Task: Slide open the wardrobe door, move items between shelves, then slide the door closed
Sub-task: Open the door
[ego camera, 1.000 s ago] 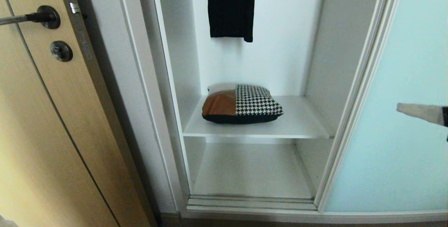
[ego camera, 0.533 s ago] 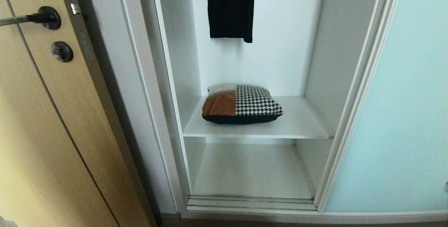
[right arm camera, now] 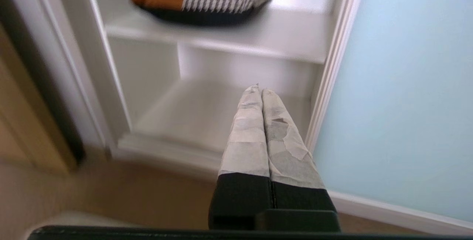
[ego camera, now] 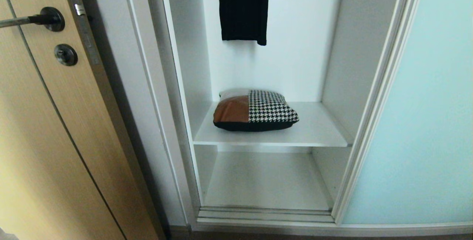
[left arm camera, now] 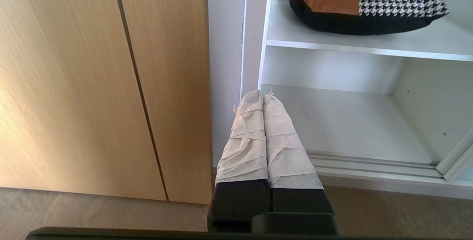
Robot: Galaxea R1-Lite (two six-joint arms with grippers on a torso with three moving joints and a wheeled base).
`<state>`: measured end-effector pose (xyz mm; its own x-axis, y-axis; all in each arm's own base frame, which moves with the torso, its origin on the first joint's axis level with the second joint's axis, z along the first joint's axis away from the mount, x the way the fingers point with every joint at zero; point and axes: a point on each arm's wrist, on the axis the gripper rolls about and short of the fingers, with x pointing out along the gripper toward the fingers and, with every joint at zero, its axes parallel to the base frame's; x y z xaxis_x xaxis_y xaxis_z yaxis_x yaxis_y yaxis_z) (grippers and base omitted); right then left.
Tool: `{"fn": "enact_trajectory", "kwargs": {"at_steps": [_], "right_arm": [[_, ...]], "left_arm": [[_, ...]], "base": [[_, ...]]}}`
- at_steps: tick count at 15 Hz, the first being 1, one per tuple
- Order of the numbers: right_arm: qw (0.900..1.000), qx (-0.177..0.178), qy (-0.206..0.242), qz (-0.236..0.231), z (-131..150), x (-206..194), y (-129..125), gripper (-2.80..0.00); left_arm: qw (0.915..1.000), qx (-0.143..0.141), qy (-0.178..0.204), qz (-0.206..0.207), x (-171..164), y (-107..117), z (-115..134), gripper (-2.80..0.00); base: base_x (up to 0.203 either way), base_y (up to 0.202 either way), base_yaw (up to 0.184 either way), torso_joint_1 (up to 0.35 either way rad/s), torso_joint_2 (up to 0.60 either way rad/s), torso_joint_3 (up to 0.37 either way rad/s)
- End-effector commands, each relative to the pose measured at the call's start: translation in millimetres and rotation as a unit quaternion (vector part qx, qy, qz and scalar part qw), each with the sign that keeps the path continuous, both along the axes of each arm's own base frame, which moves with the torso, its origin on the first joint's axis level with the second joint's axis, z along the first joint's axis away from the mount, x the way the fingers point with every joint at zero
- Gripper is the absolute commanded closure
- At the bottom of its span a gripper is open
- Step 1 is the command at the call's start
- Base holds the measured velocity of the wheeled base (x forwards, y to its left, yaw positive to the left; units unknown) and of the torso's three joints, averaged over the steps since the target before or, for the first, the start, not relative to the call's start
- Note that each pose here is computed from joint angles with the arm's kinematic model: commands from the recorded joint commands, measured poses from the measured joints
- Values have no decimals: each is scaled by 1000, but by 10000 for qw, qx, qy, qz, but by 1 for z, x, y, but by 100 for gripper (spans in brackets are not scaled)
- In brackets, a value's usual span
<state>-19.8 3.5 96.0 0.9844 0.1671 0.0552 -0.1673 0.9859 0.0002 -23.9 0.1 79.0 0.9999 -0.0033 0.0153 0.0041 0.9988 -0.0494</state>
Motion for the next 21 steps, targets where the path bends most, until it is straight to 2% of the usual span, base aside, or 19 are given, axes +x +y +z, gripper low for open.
{"fn": "enact_trajectory", "kwargs": {"at_steps": [1,3,4,5,6,8,9,10,21], "right_arm": [[9992,271,-250,-164,-8,-5,-1,0],[9938,839,66,-729,-15,-4,-3,0],[9915,1042,162,-766,-16,-4,-4,0],[9917,1032,150,-757,-17,-3,-4,0],[9941,820,91,-711,-16,-3,-3,0],[9979,-48,-15,-651,-15,-3,-3,0],[9974,-287,77,-663,-18,-3,-3,0],[9969,-324,259,-671,-21,-3,-3,0],[9969,-287,234,-701,-20,-3,-3,0]], "left_arm": [[10000,-6,8,1,0,0,0,0],[10000,-3,8,1,0,0,0,0],[10000,-6,8,1,0,0,0,0],[10000,-6,8,1,0,0,0,0],[10000,-6,8,1,0,0,0,0],[10000,-6,8,1,0,0,0,0],[10000,-6,4,1,0,0,0,0],[10000,-6,8,1,0,0,0,0],[10000,-6,2,1,0,0,0,0]], "base": [[0,0,0,0,0,0],[0,0,0,0,0,0],[0,0,0,0,0,0],[0,0,0,0,0,0],[0,0,0,0,0,0],[0,0,0,0,0,0],[0,0,0,0,0,0],[0,0,0,0,0,0],[0,0,0,0,0,0]]}}
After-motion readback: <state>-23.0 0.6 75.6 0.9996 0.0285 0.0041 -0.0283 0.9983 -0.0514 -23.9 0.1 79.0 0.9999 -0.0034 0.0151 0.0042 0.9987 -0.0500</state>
